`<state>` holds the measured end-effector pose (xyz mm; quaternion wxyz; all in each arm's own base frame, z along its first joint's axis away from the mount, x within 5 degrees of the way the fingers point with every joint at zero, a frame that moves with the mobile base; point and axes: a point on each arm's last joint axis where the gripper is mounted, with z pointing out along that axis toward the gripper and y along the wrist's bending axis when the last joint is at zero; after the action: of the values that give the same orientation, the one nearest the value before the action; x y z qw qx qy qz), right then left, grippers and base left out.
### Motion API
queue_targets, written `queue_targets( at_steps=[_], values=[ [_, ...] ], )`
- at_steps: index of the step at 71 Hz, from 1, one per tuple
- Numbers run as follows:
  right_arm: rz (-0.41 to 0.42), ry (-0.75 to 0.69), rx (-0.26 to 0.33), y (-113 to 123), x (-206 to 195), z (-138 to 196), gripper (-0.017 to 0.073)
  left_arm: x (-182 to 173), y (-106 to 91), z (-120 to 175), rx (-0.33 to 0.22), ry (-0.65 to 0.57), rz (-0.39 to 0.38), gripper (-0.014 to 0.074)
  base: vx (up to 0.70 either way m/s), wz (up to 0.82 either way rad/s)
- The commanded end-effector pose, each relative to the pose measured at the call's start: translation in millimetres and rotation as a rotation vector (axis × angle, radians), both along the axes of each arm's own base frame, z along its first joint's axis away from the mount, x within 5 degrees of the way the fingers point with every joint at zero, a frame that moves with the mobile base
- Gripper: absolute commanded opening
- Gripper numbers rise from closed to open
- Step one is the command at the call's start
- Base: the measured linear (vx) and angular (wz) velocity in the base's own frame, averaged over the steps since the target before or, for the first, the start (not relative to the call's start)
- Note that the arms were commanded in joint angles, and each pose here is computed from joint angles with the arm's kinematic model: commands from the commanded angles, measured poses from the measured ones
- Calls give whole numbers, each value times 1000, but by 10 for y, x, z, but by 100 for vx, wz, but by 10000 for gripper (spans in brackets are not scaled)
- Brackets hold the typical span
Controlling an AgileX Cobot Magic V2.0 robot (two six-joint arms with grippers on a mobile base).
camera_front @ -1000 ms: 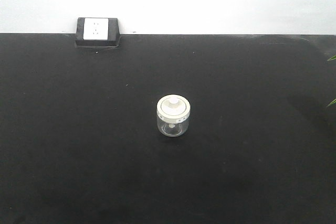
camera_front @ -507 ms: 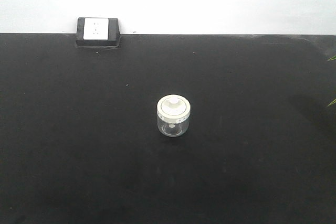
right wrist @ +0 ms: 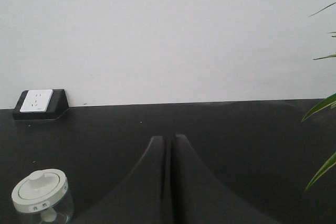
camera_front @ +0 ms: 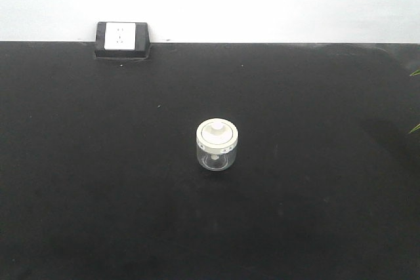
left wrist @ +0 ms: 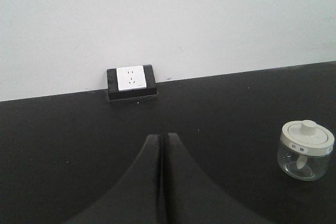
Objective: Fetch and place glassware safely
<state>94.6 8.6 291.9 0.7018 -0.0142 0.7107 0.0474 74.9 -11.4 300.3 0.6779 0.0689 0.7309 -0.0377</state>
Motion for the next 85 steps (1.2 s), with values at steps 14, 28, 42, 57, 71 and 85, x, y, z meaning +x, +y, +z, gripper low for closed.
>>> queue_targets(
  at_steps=[14,28,42,57,71,85],
  values=[
    [3,-27,-13,2,2,93,-3,-22,2,17,-17,-59,-2,-7,0,0],
    [3,-27,-13,2,2,93,-3,-130,26,-251,-15,-60,12,-7,0,0],
    [3,-27,-13,2,2,93,-3,-237,81,-613,-5,-73,92,-7,0,0],
    [3,-28,-13,2,0,94,-3,-198,95,-1071,-2,-7,120,-7,0,0],
    [3,-28,-13,2,0,94,-3,-190,93,-1233,5,67,117,-7,0,0],
    [2,-28,-13,2,1,94,-3,-190,93,-1236,6,71,117,-7,0,0]
  ],
)
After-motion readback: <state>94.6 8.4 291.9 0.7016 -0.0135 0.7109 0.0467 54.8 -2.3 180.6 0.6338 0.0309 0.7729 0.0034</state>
